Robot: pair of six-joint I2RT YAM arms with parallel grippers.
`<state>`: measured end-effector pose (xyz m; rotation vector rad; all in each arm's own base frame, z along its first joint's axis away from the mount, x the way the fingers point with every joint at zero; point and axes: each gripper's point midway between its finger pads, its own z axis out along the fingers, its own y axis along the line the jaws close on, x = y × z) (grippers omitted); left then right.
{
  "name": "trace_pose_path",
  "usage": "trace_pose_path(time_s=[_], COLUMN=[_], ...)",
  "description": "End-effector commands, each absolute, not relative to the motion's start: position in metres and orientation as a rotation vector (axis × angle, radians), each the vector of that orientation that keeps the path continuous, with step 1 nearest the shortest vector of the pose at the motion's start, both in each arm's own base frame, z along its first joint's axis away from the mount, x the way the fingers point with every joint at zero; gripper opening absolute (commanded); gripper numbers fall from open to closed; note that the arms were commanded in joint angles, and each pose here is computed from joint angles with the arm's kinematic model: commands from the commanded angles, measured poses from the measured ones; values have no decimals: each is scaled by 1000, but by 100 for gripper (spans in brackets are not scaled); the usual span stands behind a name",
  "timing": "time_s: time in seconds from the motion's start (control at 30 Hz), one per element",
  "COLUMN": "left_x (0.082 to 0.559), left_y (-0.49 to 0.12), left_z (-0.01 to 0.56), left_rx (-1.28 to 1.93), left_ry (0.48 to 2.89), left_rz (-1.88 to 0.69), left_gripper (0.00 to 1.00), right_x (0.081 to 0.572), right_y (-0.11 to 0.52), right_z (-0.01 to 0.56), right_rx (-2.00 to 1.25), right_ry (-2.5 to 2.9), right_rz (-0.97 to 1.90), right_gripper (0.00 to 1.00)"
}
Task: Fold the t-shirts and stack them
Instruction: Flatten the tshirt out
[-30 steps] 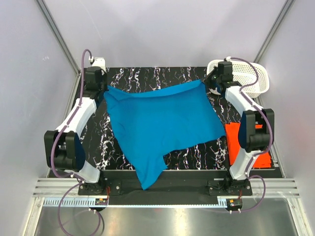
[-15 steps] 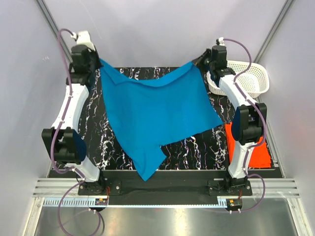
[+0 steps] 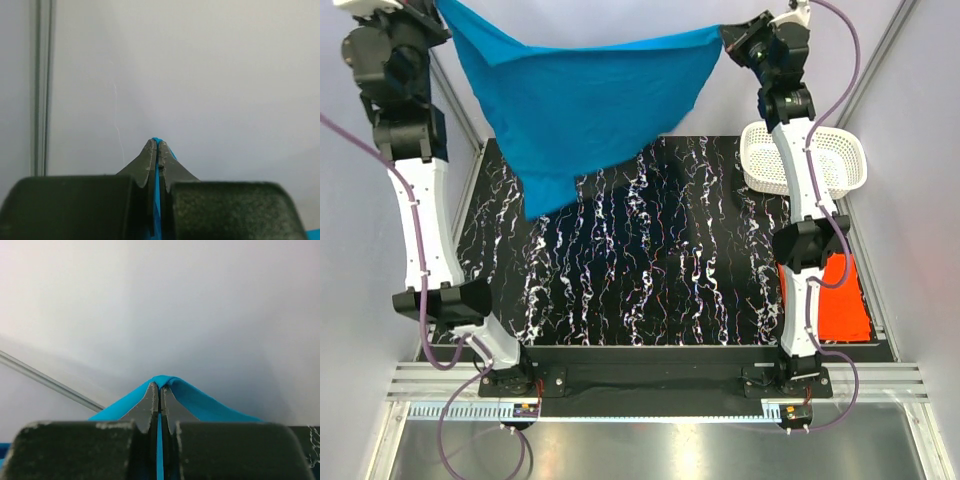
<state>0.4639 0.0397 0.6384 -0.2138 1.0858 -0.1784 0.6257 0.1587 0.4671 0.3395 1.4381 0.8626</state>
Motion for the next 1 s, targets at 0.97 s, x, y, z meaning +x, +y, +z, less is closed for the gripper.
trace_pose_path(time_s=[0.97], left_x=[238], left_y=[107], left_z=[118], left_rx=[-1521], left_ry=[1934], left_rz=[-54], left_gripper=[0], right_x=[335], right_y=[141], right_z=[111], right_rx=[715], right_ry=[2438], right_rz=[811], right_gripper=[0])
